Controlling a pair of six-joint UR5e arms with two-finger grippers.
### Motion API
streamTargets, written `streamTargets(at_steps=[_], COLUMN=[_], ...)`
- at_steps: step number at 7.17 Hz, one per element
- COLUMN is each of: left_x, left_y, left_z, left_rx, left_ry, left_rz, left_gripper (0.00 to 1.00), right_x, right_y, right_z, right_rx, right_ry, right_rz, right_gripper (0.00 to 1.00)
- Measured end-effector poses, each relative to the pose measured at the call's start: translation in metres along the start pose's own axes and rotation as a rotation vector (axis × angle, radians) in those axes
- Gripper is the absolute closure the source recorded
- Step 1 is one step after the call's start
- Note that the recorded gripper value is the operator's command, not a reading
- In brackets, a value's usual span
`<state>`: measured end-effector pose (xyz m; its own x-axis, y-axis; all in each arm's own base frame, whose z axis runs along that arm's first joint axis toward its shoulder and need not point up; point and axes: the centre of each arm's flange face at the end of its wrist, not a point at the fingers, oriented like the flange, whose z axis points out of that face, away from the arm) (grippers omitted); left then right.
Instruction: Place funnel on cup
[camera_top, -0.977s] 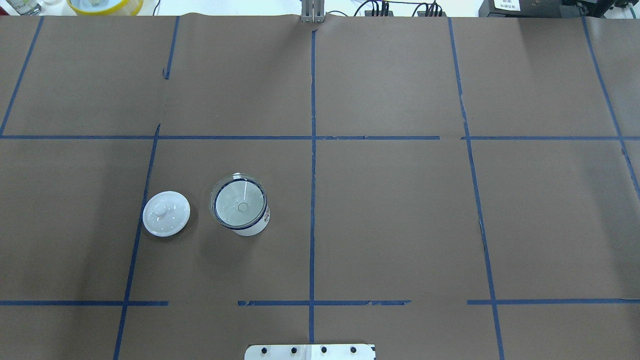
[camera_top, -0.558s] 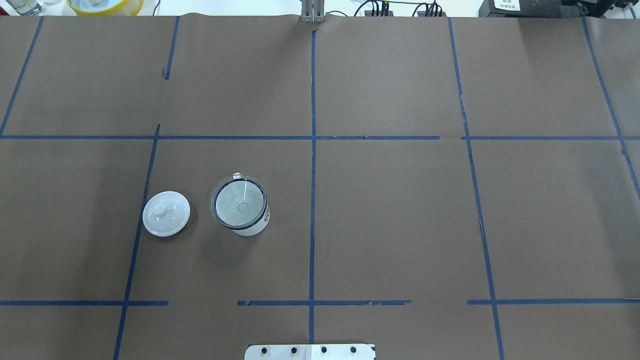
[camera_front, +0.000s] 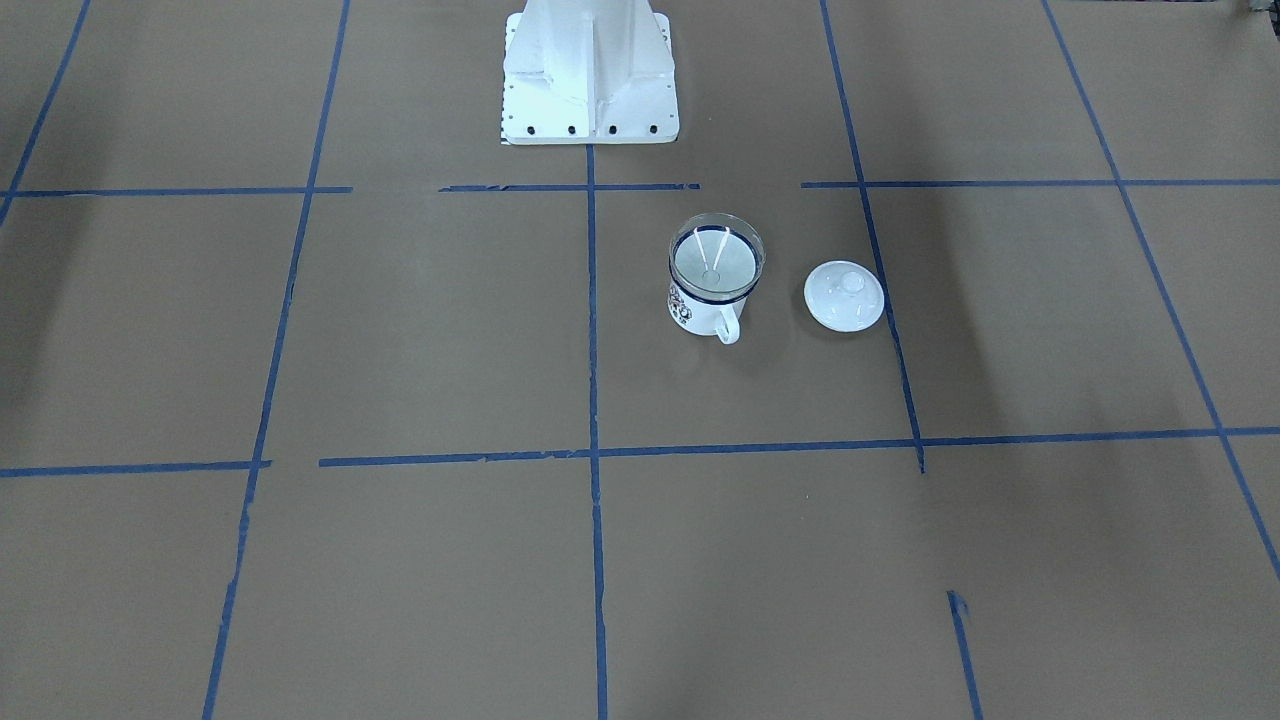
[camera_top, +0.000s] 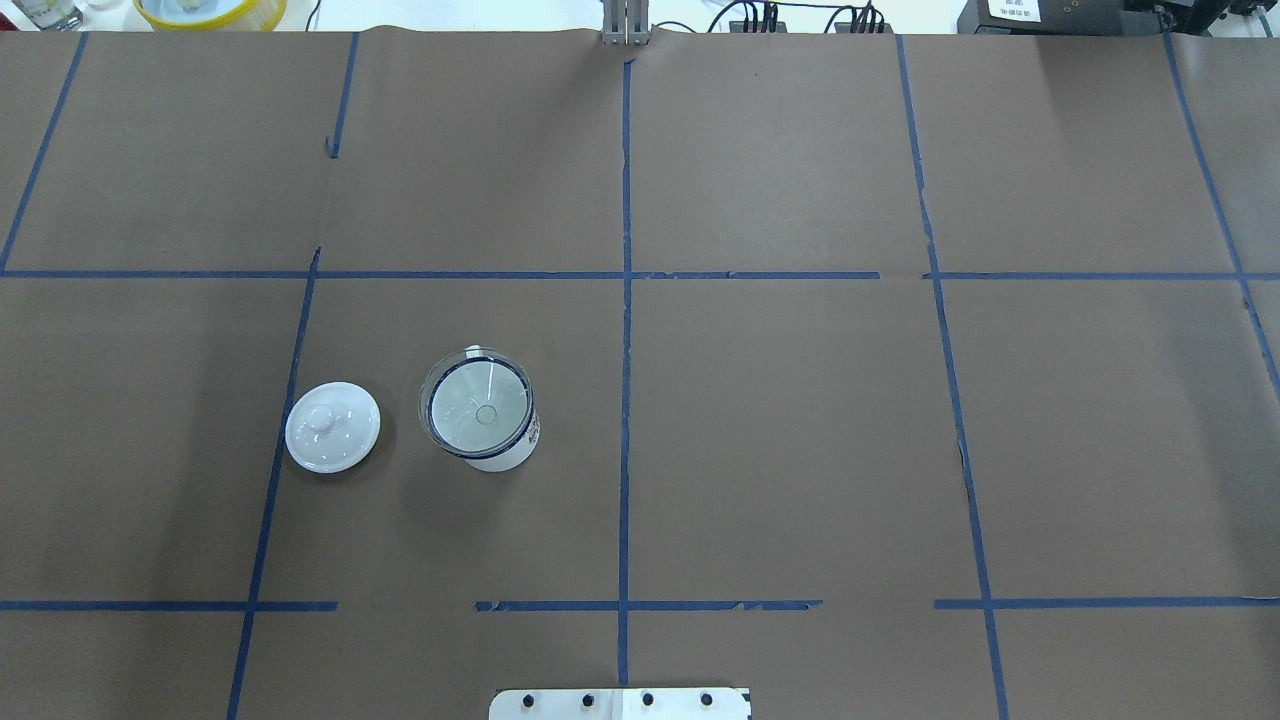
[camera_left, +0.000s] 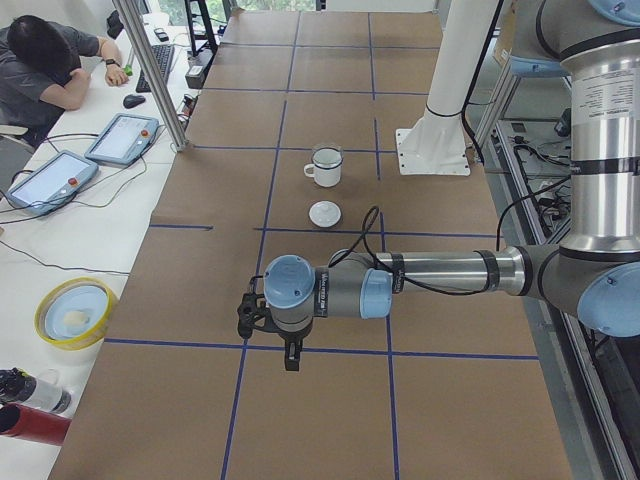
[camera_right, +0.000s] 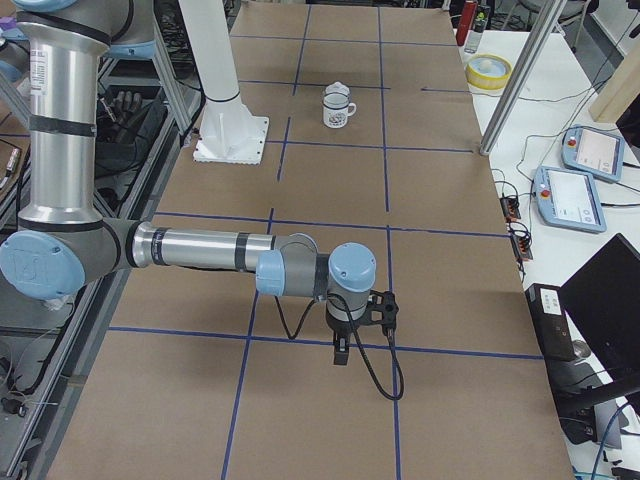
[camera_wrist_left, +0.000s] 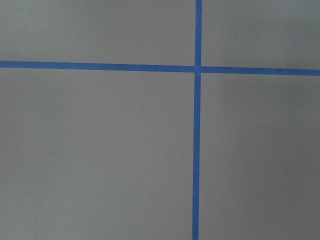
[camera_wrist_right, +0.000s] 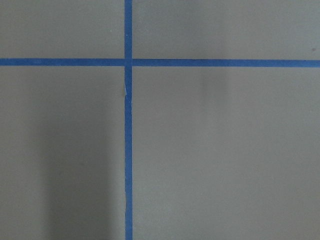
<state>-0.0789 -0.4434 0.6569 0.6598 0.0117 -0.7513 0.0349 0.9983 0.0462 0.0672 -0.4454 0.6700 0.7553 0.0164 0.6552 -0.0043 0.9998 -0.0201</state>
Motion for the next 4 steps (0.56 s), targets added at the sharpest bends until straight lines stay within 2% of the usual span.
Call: streamTargets(at_steps=[4], left_x=[0.0068], left_y=[-0.0006], left_z=[-0.0066], left_rx=[0.013], left_ry=[-0.005], left_rz=[0.013], left_gripper=[0.00], right_x=[0.0001], right_y=[0.0000], right_z=[0.0001], right_rx=[0.000], right_ry=[0.000], right_rz=[0.000], right_gripper=[0.00])
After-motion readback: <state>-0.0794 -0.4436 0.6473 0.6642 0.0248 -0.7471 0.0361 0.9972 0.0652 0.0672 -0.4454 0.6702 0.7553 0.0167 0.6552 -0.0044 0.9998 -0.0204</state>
